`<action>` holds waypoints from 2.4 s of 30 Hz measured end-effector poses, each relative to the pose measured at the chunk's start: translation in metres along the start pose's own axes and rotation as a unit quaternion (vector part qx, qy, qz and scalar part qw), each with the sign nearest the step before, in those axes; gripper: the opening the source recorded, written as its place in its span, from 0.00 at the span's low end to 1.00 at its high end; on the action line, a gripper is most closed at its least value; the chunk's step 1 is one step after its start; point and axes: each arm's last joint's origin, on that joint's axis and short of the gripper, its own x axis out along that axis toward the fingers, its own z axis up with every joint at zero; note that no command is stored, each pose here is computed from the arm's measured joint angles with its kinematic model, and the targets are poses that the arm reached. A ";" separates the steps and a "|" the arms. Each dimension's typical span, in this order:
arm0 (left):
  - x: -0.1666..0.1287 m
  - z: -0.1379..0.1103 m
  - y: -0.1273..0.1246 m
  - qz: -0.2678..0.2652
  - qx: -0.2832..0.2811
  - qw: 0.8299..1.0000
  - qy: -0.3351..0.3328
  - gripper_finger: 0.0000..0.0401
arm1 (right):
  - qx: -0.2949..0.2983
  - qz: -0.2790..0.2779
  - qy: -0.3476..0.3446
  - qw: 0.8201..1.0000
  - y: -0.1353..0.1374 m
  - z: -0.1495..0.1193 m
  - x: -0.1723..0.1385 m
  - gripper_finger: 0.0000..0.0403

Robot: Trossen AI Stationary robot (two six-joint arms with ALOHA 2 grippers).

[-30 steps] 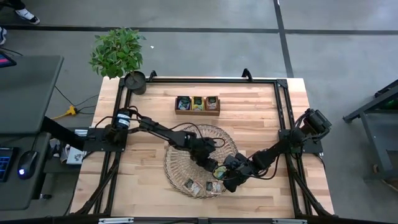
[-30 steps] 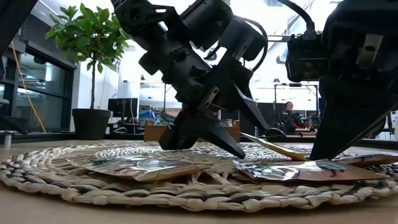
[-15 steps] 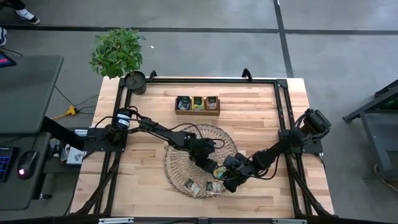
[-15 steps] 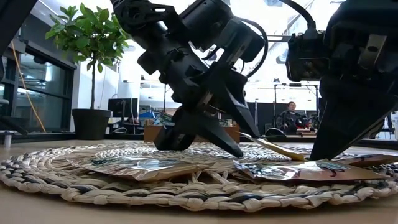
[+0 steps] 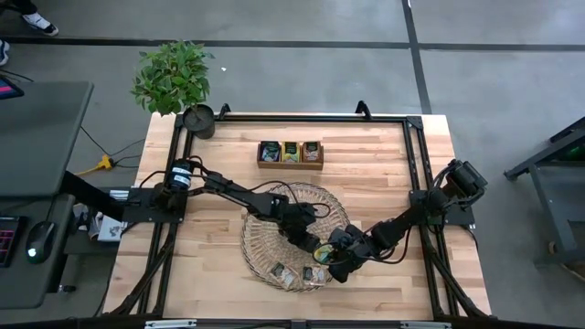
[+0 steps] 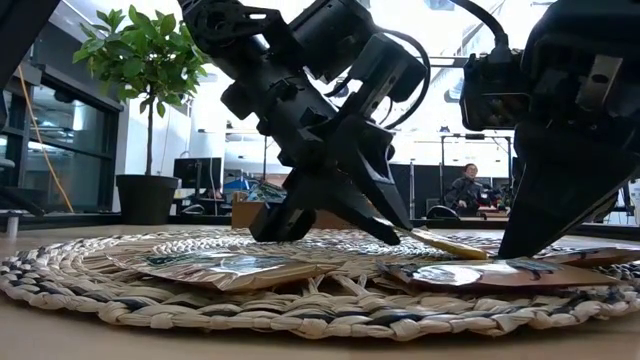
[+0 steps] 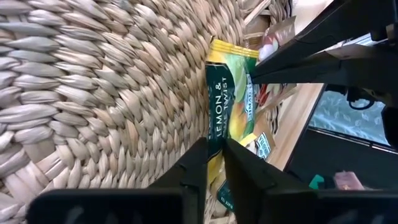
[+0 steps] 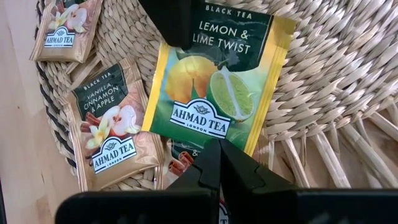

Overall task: Pick & Place Tea
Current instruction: Put the yellow tea bag in the middle section of the wooden organizer

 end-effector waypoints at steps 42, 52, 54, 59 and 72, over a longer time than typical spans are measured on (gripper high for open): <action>-0.040 0.026 -0.010 -0.032 0.164 0.986 -0.018 0.00 | 0.081 -0.028 -0.073 0.994 -0.024 0.050 -0.086 0.00; -0.103 0.034 -0.013 0.079 0.242 0.966 -0.050 0.00 | 0.119 -0.053 -0.080 0.988 -0.036 0.060 -0.084 0.00; -0.117 0.029 -0.009 0.117 0.244 0.962 -0.037 0.00 | 0.122 -0.055 -0.081 0.988 -0.037 0.061 -0.083 0.00; -0.142 0.033 -0.015 0.150 0.310 0.936 -0.073 0.00 | 0.107 -0.058 -0.091 0.988 -0.038 0.064 -0.083 0.00; -0.209 0.068 -0.033 0.286 0.373 0.880 -0.066 0.00 | -0.009 -0.071 -0.086 0.994 -0.038 0.064 -0.083 0.00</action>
